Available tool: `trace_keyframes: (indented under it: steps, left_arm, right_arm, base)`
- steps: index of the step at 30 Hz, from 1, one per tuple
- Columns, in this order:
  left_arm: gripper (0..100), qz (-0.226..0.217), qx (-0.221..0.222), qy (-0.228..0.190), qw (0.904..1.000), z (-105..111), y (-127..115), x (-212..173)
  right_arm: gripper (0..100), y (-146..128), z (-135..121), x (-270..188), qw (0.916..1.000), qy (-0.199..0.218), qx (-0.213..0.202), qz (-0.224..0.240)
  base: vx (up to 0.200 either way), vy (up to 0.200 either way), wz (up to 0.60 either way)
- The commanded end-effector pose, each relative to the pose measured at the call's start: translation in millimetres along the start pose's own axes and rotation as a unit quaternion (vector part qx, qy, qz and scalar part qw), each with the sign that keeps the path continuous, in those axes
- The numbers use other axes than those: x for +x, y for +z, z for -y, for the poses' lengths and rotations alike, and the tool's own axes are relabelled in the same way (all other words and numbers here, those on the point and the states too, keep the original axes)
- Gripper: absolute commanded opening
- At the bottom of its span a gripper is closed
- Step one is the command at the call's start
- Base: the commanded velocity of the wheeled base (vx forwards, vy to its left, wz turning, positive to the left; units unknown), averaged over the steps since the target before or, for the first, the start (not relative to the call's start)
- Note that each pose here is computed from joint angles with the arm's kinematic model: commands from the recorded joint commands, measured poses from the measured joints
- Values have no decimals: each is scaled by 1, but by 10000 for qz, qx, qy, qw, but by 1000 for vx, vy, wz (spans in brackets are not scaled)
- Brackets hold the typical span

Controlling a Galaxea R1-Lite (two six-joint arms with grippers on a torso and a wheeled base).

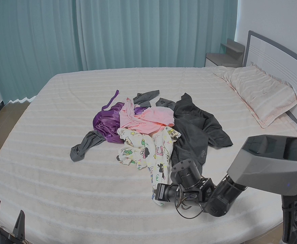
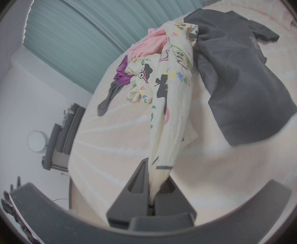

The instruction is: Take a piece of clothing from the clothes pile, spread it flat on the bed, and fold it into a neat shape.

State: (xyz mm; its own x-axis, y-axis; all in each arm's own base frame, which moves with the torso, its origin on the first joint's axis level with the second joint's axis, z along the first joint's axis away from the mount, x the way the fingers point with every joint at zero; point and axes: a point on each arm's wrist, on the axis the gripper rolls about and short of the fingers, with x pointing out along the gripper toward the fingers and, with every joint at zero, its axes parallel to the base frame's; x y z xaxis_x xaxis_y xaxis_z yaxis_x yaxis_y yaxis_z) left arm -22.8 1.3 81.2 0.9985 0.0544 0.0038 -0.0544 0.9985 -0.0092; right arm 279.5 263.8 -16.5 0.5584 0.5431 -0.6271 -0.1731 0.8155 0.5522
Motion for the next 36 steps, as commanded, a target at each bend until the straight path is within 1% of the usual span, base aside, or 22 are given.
trace_keyframes:
  steps: [1,4,8,9,12,14,17,19,20,21,23,24,25,26,27,28,30,32,33,34,35,36]
  left_arm:
    - [100,4,-2,4,10000,0,-5,0]
    - [100,4,-2,-4,10000,0,-5,0]
    - [100,3,-2,-42,10000,0,-5,0]
    - [100,4,6,-42,10000,0,-5,0]
    - [100,3,-2,-42,10000,0,-5,0]
    - [100,3,6,-50,10000,0,-5,0]
    - [100,19,90,-142,9999,1,-5,0]
    - [100,12,106,-165,9998,1,-5,0]
    - [100,12,113,-157,9998,1,-5,0]
    - [100,4,114,-157,9998,1,-5,0]
    - [100,41,43,-165,9998,1,-4,0]
    - [100,411,-184,-252,9987,1,11,-4]
    - [100,813,-438,-366,9950,1,32,-9]
    - [100,1253,-879,-750,9854,1,68,-18]
    - [100,1253,-879,-750,9854,1,68,-18]
    - [100,991,-942,-1204,9833,3,79,-12]
    - [100,650,-766,-1715,9800,6,81,-3]
    - [100,120,-755,-2319,9697,10,76,8]
    - [100,-162,-754,-2570,9633,12,74,14]
    - [100,-162,-754,-2570,9633,12,74,14]
    - [100,-736,-751,-2979,9488,15,73,29]
    - [100,-931,-694,-3085,9441,16,75,38]
  right_arm:
    - [0,2,-23,-73,9948,1019,44,-26]
    - [0,-1,-22,-94,9923,1237,-37,92]
    - [0,-6,-19,-110,9903,1371,-201,100]
    - [0,-10,-17,-122,9890,1440,-321,128]
    - [0,-11,-19,-139,9850,1633,-482,293]
    - [0,-10,-24,-160,9791,1886,-607,467]
    - [0,-13,-30,-186,9713,2189,-708,598]
    - [0,-14,-32,-197,9676,2320,-734,678]
    - [0,-14,-32,-197,9676,2320,-734,678]
    - [0,-12,-35,-210,9623,2476,-766,819]
    - [0,-9,-37,-220,9573,2614,-771,966]
    - [0,-8,-37,-227,9545,2684,-774,1042]
    - [0,-7,-38,-230,9532,2714,-773,1085]
    - [0,-7,-37,-234,9515,2748,-787,1138]
    - [0,-7,-37,-234,9515,2748,-787,1138]
    - [0,-6,-38,-241,9476,2820,-848,1242]
    - [0,-5,-38,-250,9408,2931,-980,1389]
    - [0,-4,-38,-259,9354,3041,-1046,1474]
    - [0,-5,-37,-261,9340,3081,-1058,1465]
    - [0,-5,-37,-261,9340,3081,-1058,1465]
    - [0,-6,-37,-262,9325,3141,-1093,1407]
    - [0,-5,-37,-263,9309,3180,-1111,1411]
  base:
    - [0,0,0]
    - [0,0,0]
    - [0,0,0]
    - [0,0,0]
    - [0,0,0]
    - [0,0,0]
    - [0,0,0]
    - [0,0,0]
    - [0,0,0]
    - [0,0,0]
    - [0,0,0]
    - [0,0,0]
    - [0,0,0]
    - [0,0,0]
    - [0,0,0]
    - [0,0,0]
    - [0,0,0]
    - [0,0,0]
    - [0,0,0]
    - [0,0,0]
    - [0,0,0]
    - [0,0,0]
